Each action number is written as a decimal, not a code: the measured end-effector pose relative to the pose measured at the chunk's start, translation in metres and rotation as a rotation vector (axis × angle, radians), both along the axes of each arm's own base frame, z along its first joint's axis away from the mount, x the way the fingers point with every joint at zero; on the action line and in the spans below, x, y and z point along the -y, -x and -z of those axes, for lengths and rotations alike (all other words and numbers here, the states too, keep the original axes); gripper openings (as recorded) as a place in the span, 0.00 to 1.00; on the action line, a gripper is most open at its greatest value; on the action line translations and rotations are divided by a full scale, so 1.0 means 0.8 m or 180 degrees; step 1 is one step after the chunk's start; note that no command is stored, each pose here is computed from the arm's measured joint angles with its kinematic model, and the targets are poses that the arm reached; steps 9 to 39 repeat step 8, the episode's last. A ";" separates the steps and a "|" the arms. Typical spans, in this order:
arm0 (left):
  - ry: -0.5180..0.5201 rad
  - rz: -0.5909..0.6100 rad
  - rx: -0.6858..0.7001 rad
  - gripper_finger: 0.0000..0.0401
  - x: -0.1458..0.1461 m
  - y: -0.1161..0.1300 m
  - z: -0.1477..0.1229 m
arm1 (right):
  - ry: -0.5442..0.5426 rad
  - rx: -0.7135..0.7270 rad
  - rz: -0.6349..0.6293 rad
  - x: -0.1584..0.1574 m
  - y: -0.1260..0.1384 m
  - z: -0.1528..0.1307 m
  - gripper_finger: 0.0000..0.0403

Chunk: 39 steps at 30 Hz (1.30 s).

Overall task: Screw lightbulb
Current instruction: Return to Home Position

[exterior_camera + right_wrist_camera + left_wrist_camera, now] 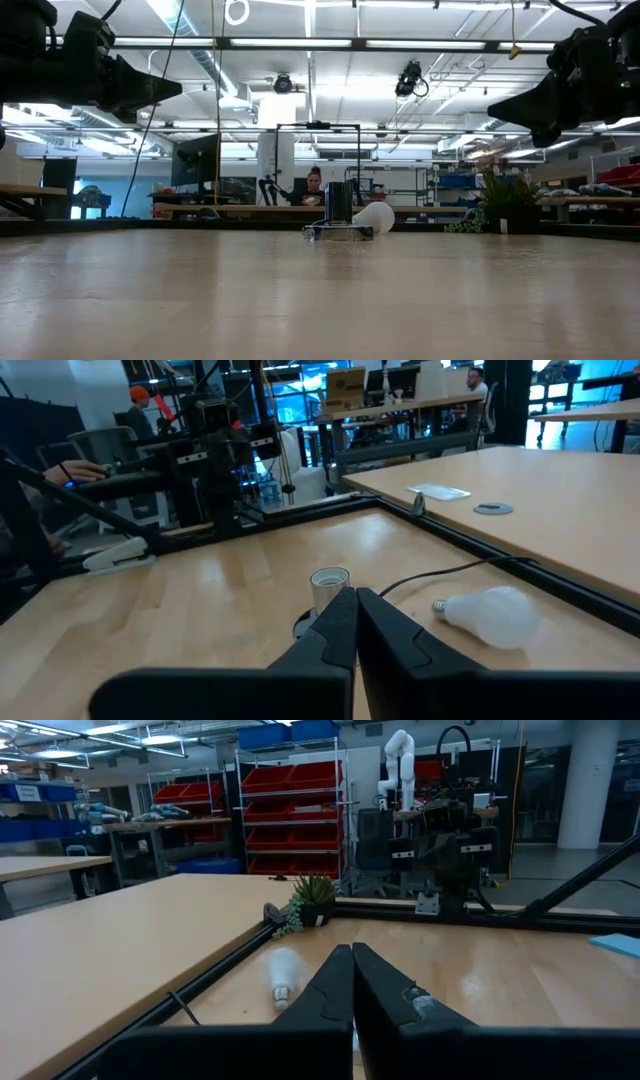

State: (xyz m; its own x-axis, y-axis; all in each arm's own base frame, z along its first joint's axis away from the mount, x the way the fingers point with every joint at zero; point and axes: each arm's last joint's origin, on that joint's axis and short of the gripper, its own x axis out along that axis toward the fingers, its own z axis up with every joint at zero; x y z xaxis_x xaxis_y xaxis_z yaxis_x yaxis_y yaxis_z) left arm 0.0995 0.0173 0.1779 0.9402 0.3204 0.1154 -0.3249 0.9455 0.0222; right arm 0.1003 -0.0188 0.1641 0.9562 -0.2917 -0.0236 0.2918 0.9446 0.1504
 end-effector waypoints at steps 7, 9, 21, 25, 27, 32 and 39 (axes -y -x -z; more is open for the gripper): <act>0.0000 0.0000 0.0000 0.01 0.000 0.000 0.000 | 0.0000 0.0000 0.0000 0.000 0.000 0.000 0.04; 0.0000 0.0000 0.0000 0.01 0.000 0.000 0.000 | 0.0000 0.0000 0.0000 0.000 0.000 0.000 0.04; 0.0000 0.0000 0.0000 0.01 0.000 0.000 0.000 | 0.0000 0.0000 0.0000 0.000 0.000 0.000 0.04; 0.0000 0.0000 0.0000 0.01 0.000 0.000 0.000 | 0.0000 0.0000 0.0000 0.000 0.000 0.000 0.04; 0.0000 0.0000 0.0000 0.01 0.000 0.000 0.000 | 0.0000 0.0000 0.0000 0.000 0.000 0.000 0.04; 0.0000 0.0000 0.0000 0.01 0.000 0.000 0.000 | 0.0000 0.0000 0.0000 0.000 0.000 0.000 0.04; 0.0000 0.0000 0.0000 0.01 0.000 0.000 0.000 | 0.0000 0.0000 0.0000 0.000 0.000 0.000 0.04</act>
